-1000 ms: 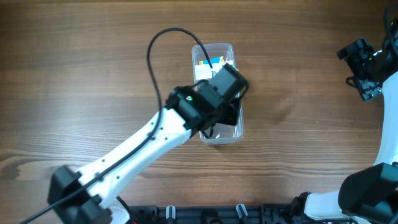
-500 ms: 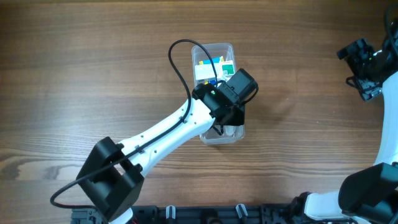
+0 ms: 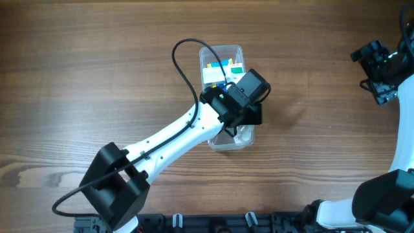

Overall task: Pack container
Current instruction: 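Release the bottle and retract the left arm to rest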

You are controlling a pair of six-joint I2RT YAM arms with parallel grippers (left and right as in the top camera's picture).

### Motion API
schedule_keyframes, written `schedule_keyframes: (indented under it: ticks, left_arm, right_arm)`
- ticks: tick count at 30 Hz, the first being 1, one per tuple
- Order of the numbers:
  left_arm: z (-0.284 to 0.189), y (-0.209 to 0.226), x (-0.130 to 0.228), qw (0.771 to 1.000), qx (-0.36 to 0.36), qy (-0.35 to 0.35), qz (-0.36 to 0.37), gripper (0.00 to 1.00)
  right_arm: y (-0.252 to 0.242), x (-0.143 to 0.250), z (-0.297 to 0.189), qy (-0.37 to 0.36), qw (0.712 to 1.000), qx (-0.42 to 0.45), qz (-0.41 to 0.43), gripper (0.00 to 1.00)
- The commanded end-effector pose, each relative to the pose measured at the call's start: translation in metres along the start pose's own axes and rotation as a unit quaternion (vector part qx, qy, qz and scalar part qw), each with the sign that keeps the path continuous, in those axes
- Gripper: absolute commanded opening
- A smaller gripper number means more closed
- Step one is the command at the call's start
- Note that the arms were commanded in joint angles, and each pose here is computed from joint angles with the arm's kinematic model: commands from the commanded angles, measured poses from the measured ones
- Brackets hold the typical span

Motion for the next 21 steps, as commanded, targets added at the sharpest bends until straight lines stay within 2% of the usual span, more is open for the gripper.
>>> schedule_keyframes:
  ticks: [1,2,6,9,12,17,21]
  left_arm:
    - [-0.029,-0.012,-0.027,0.998,0.025,-0.05,0.019,0.92]
    - [-0.041,-0.014,-0.034,0.997,0.035,-0.063,0.015,1.0]
    - [-0.117,0.002,-0.039,0.993,0.057,-0.104,0.019,1.0]
    - [-0.194,0.028,-0.011,0.99,0.068,-0.121,0.039,1.0]
    - [-0.243,0.049,0.03,0.985,0.081,-0.133,0.073,1.0]
    - [-0.262,0.048,0.077,0.955,0.174,-0.203,0.125,1.0]
    - [-0.238,0.068,0.09,0.964,0.141,-0.19,0.125,1.0]
  right_arm:
    - [-0.002,0.0,0.005,0.003,1.0,0.007,0.007,1.0]
    - [-0.002,0.0,0.005,0.003,1.0,0.006,0.007,1.0]
    - [-0.002,0.0,0.005,0.003,1.0,0.007,0.007,1.0]
    - [-0.002,0.0,0.005,0.003,1.0,0.006,0.007,1.0]
    - [-0.002,0.0,0.005,0.003,1.0,0.006,0.007,1.0]
    - [-0.002,0.0,0.005,0.003,1.0,0.007,0.007,1.0]
    - [-0.002,0.0,0.005,0.003,1.0,0.007,0.007,1.0]
Point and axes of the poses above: each gripper's point midway between its finger pads, its own z axis out along the fingers, its own y axis along the line the jaws close on, x = y × z, the point moved 2 cm from there along -z, back along the fingers, and after that the axes turned 2 degrees about -z, right-handed, at the moved point
